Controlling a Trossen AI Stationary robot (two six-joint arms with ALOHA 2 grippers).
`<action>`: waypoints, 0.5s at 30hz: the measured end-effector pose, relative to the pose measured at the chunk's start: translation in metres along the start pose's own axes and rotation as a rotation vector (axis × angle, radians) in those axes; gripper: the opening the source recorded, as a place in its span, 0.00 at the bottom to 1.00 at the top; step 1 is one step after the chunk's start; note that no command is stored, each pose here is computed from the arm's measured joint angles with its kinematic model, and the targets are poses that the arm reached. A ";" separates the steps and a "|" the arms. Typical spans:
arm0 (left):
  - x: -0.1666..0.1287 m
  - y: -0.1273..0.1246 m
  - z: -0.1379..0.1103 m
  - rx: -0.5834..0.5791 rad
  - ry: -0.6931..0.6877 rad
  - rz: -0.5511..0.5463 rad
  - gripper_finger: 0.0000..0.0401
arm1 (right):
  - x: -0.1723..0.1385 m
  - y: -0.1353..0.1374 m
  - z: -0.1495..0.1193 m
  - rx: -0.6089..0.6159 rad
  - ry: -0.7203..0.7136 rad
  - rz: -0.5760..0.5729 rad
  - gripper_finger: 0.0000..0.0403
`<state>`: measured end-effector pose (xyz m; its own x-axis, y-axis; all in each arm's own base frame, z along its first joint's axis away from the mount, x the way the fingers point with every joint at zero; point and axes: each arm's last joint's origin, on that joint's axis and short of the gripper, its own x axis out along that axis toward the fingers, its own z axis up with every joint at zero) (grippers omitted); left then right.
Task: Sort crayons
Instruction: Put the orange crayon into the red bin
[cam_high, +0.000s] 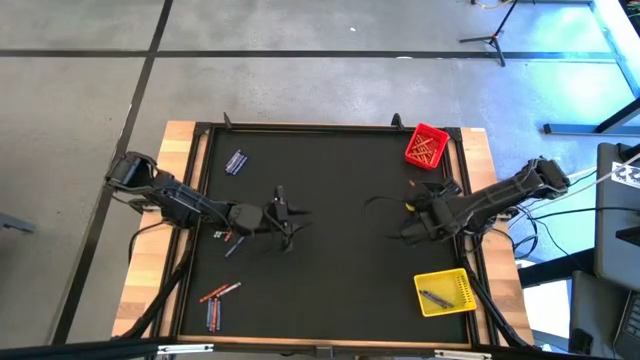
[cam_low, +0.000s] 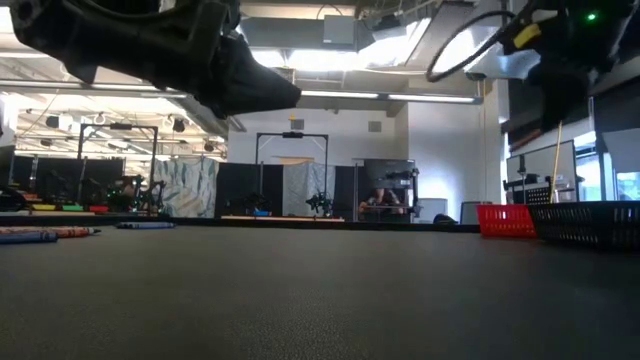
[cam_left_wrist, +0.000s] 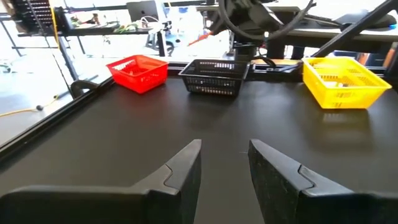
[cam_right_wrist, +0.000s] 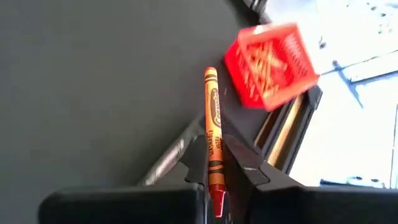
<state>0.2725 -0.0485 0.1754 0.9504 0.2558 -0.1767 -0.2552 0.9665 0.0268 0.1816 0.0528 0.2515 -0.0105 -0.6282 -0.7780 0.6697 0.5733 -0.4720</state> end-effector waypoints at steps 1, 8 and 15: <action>0.000 0.001 0.000 0.000 0.000 0.002 0.31 | 0.000 0.000 -0.001 -0.007 0.021 0.002 0.07; 0.000 0.001 0.000 0.021 0.001 0.002 0.31 | -0.008 0.005 -0.016 -0.097 0.181 0.098 0.07; 0.000 0.001 0.001 0.002 -0.009 0.002 0.31 | -0.037 0.013 -0.048 -0.139 0.263 0.242 0.07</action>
<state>0.2729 -0.0478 0.1764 0.9516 0.2574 -0.1677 -0.2562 0.9662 0.0292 0.1551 0.1093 0.2538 -0.0663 -0.3198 -0.9451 0.5691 0.7660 -0.2991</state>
